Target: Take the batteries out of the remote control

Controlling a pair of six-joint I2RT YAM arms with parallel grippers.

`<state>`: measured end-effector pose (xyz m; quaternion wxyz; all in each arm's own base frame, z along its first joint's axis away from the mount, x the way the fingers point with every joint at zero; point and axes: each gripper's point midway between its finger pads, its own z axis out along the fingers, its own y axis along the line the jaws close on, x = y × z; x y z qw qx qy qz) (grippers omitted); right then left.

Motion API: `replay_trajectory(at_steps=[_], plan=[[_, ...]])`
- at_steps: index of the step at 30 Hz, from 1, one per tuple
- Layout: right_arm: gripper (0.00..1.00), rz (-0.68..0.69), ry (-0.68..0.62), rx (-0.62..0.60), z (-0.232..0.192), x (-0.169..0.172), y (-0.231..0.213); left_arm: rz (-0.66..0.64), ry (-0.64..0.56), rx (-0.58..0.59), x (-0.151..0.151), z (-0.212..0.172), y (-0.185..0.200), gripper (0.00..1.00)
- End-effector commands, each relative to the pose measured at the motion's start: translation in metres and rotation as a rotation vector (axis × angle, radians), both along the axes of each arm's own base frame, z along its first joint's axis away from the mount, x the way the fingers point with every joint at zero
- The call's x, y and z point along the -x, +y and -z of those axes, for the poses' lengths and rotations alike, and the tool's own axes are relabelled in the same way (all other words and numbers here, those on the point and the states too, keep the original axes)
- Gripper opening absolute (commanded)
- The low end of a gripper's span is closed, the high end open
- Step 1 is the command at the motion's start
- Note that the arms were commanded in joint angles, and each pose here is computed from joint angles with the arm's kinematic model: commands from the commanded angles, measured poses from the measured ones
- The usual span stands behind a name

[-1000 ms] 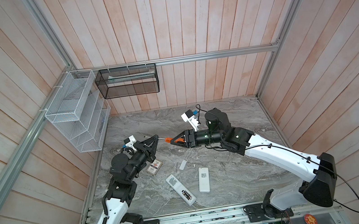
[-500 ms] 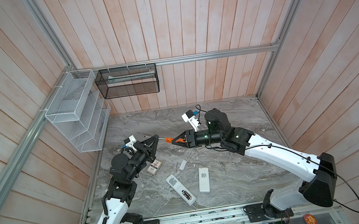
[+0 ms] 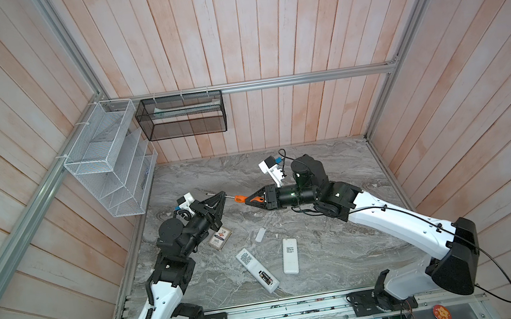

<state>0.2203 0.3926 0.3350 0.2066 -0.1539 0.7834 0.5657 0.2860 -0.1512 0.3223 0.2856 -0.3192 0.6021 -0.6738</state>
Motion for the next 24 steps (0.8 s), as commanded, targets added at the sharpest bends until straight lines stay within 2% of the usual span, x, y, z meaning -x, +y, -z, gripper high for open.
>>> replay_trajectory(at_steps=[1,2,4,5,9,12,18,24], plan=[[0.0,0.004,-0.024,-0.002,-0.005,-0.002,0.003,-0.012,-0.029,-0.019,-0.001,-0.001,0.001,0.0],[0.0,0.005,-0.025,0.004,-0.004,-0.002,0.002,-0.01,-0.035,-0.024,0.0,-0.001,0.001,0.04],[0.0,0.013,-0.027,0.018,-0.003,-0.002,-0.001,-0.004,-0.042,-0.048,0.002,-0.003,0.001,0.3],[0.0,0.018,-0.026,0.028,-0.002,-0.003,-0.005,-0.001,-0.046,-0.069,0.003,-0.004,0.002,0.38],[0.0,0.072,-0.018,0.092,0.003,-0.007,-0.029,0.0,-0.06,-0.187,0.017,-0.007,0.011,0.66],[0.0,0.108,0.009,0.166,0.013,-0.007,-0.055,-0.002,-0.042,-0.269,0.031,-0.001,0.02,0.76],[0.0,0.068,0.1,0.36,0.048,0.021,-0.094,0.085,0.088,-0.424,0.058,0.044,0.02,0.83],[0.0,-0.025,0.215,0.499,0.083,0.068,-0.123,0.187,0.158,-0.455,0.071,0.075,0.012,0.86]])
